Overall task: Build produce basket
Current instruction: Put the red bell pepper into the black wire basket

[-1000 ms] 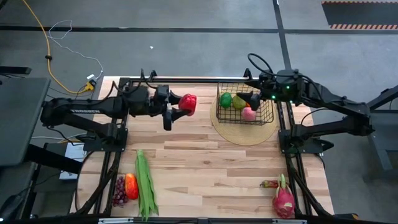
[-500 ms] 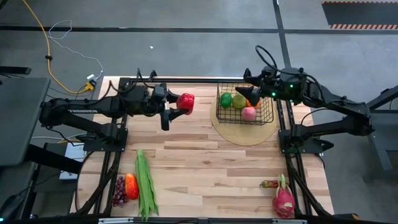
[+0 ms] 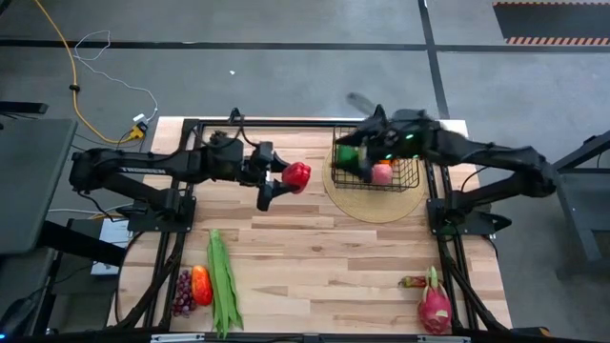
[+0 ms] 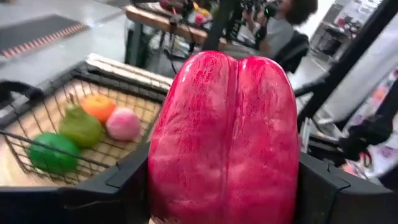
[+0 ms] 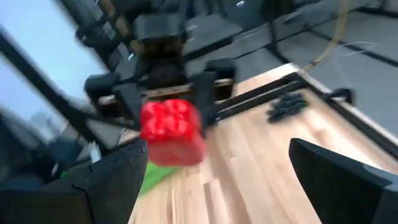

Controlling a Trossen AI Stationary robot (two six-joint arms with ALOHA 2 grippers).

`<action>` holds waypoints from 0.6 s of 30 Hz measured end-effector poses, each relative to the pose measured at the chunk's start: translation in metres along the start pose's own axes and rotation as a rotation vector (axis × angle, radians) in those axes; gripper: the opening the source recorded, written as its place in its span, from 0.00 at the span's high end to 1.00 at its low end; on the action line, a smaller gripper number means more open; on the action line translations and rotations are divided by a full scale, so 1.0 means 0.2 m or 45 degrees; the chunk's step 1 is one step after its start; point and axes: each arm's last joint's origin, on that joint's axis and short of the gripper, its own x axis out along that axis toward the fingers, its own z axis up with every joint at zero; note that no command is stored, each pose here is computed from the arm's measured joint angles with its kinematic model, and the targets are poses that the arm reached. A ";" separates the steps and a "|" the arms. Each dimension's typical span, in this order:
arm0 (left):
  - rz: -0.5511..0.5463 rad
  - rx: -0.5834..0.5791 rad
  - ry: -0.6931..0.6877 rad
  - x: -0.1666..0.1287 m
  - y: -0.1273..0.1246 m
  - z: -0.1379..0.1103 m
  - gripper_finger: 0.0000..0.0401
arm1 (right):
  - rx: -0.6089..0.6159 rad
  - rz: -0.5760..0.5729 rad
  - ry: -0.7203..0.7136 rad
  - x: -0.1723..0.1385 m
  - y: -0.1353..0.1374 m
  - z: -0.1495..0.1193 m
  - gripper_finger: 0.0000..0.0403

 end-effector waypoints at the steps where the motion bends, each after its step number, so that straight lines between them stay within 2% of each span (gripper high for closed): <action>1: 0.001 -0.001 0.016 0.01 0.00 -0.01 0.36 | -0.022 0.020 0.015 0.04 0.01 -0.02 0.06; 8: 0.019 -0.004 0.111 0.11 0.01 -0.09 0.36 | -0.104 0.063 0.134 0.26 0.06 -0.14 0.06; 13: 0.120 0.003 0.125 0.16 0.04 -0.12 0.36 | -0.122 0.000 0.177 0.34 0.07 -0.21 0.06; 18: 0.147 0.019 0.152 0.19 0.05 -0.14 0.36 | -0.144 -0.075 0.201 0.40 0.06 -0.25 0.07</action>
